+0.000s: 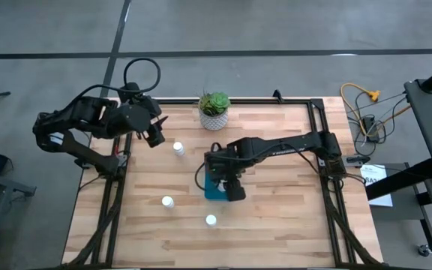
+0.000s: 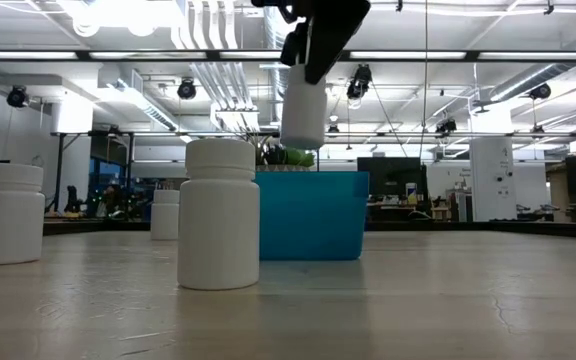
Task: Pick and place pill bottles into a basket
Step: Put the white medicine bottle into the blue bin
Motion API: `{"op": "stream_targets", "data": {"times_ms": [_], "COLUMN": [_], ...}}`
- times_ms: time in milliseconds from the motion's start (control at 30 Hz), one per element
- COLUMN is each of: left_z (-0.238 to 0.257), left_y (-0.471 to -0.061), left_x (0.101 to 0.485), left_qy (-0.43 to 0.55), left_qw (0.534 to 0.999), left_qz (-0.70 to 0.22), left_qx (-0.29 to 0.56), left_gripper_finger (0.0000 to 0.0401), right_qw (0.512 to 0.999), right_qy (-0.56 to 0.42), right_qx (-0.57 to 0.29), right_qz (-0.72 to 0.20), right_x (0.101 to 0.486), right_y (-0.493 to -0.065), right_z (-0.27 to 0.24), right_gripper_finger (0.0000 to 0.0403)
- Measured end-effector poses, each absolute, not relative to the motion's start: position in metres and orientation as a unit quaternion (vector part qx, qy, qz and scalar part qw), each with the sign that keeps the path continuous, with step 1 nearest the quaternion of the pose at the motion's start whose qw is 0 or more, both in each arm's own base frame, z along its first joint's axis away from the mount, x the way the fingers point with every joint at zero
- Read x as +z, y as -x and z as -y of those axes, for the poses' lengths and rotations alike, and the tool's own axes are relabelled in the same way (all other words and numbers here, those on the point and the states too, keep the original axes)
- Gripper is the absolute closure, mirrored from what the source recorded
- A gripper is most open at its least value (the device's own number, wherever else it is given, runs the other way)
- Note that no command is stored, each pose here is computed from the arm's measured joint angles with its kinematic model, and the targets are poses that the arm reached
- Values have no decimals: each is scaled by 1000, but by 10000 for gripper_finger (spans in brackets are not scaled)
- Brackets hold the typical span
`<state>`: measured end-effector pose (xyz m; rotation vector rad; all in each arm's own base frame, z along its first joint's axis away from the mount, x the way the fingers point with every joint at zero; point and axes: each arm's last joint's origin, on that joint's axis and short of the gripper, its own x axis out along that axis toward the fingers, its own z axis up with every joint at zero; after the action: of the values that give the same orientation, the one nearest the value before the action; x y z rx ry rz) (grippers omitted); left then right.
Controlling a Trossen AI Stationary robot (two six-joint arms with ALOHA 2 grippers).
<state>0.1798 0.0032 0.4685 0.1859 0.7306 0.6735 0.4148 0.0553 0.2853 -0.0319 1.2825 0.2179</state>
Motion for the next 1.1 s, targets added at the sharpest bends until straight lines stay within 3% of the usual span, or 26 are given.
{"op": "stream_targets", "data": {"times_ms": [1100], "left_z": [-4], "left_y": [-171], "left_x": [468], "left_qy": [-96], "left_qw": [869], "left_qz": [-365], "left_qx": [321], "left_gripper_finger": [182], "right_qw": [778], "right_qy": [-30], "right_qx": [61], "right_qz": [-624], "right_x": [210], "right_y": [-410], "right_z": [-55], "right_gripper_finger": [254]}}
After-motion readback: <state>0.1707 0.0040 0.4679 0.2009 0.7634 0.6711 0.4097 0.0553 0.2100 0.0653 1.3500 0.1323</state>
